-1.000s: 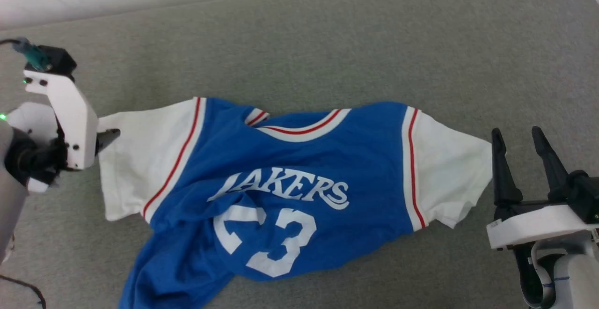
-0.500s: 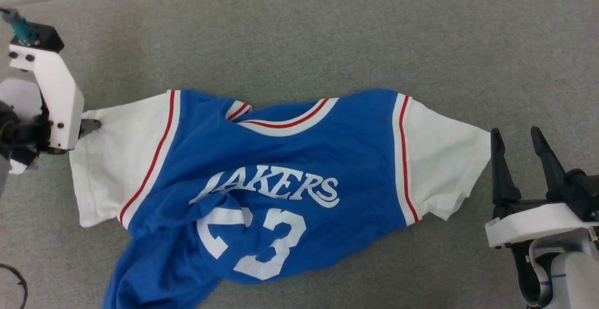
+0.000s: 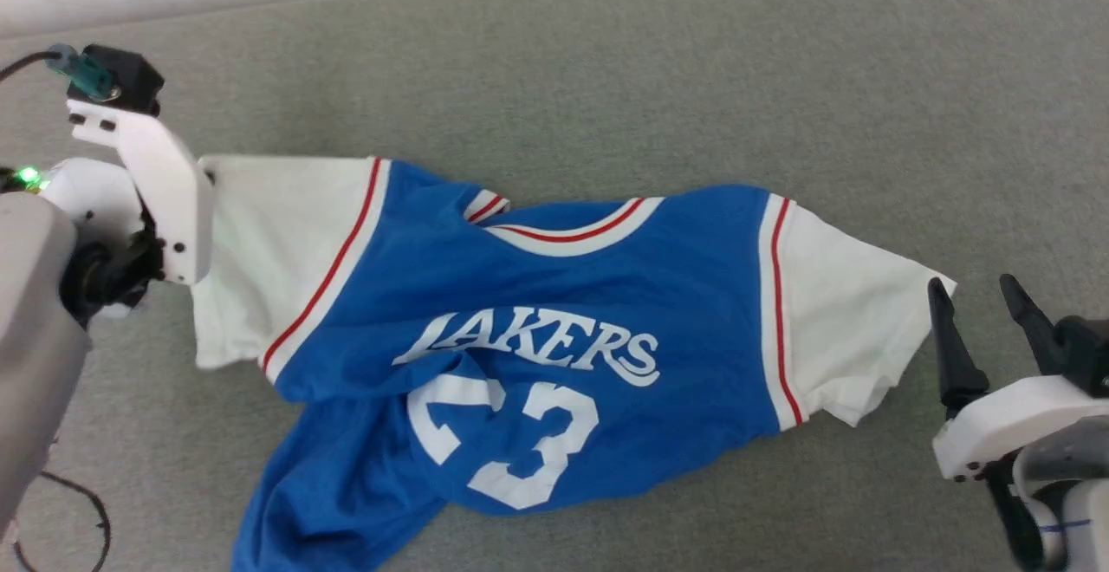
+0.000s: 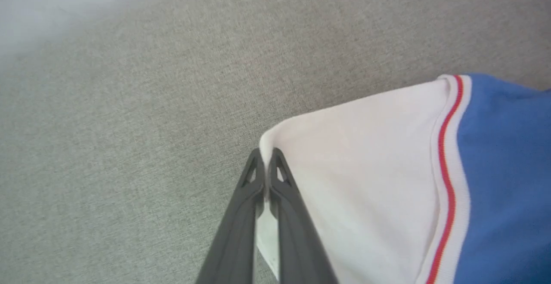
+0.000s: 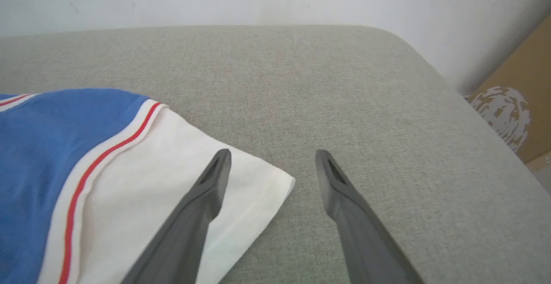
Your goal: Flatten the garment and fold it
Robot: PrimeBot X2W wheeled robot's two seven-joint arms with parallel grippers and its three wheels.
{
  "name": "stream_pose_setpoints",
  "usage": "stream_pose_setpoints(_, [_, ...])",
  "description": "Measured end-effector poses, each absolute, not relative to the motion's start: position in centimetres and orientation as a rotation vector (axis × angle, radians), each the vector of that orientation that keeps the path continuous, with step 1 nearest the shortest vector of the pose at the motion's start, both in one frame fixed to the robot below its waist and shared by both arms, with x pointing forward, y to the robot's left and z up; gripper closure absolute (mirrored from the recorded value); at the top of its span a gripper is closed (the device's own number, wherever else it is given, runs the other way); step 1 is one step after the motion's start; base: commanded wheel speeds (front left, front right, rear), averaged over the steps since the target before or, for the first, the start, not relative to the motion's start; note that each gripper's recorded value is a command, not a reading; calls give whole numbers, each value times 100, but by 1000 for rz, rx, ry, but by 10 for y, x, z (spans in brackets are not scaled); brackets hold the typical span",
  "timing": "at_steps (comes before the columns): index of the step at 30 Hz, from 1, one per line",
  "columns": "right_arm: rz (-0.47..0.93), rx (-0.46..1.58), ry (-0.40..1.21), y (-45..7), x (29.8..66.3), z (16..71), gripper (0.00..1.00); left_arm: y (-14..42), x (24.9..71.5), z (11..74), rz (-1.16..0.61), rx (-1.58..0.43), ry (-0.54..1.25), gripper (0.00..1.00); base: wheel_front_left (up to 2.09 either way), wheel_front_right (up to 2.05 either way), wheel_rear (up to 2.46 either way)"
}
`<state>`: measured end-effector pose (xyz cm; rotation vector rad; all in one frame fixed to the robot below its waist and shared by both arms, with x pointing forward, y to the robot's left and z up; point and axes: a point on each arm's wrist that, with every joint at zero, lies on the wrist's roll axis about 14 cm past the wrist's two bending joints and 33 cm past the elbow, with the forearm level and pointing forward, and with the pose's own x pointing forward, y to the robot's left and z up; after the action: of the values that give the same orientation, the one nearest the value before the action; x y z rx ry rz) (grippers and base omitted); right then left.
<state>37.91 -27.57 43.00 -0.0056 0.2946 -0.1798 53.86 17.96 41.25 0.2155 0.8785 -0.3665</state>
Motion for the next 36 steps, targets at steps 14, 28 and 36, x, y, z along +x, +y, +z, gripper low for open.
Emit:
stream_pose_setpoints(14, [-6,-5,807,-280,385,416,0,182,495,501,-336,227,450,100,0,0,0])
stream_pose_setpoints(28, [39,-109,1093,-269,404,376,0,173,447,517,-338,187,373,100,0,0,0])
stream_pose_setpoints(36, [84,-151,1113,-258,409,364,100,179,439,507,-320,182,401,100,0,0,0])
